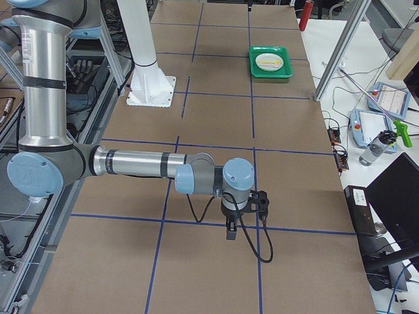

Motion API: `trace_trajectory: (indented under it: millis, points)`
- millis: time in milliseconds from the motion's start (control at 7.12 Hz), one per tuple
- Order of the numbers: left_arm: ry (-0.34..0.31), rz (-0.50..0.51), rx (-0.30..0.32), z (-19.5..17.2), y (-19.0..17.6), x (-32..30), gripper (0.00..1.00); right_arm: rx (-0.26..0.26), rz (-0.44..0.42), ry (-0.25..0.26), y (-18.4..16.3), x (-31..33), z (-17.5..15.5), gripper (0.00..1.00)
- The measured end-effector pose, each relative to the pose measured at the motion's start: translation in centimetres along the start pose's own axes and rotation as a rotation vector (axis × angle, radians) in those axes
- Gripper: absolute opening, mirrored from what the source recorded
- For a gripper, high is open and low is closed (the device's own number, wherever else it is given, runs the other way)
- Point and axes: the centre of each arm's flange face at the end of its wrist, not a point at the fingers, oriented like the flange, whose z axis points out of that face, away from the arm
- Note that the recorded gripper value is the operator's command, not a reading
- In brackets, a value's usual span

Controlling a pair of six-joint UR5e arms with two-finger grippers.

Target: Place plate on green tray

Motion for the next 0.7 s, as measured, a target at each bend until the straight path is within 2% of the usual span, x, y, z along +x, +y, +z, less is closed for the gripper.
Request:
trace_trajectory:
  millis: [281, 702]
  points:
    - [-0.021, 0.028, -0.012, -1.0, 5.8, -8.4, 1.00, 0.000, 0.000, 0.000, 0.0, 0.0, 0.0, 1.00]
    - [-0.021, 0.029, -0.032, -0.4, 10.6, -13.5, 1.00, 0.000, 0.000, 0.000, 0.0, 0.0, 0.0, 1.00]
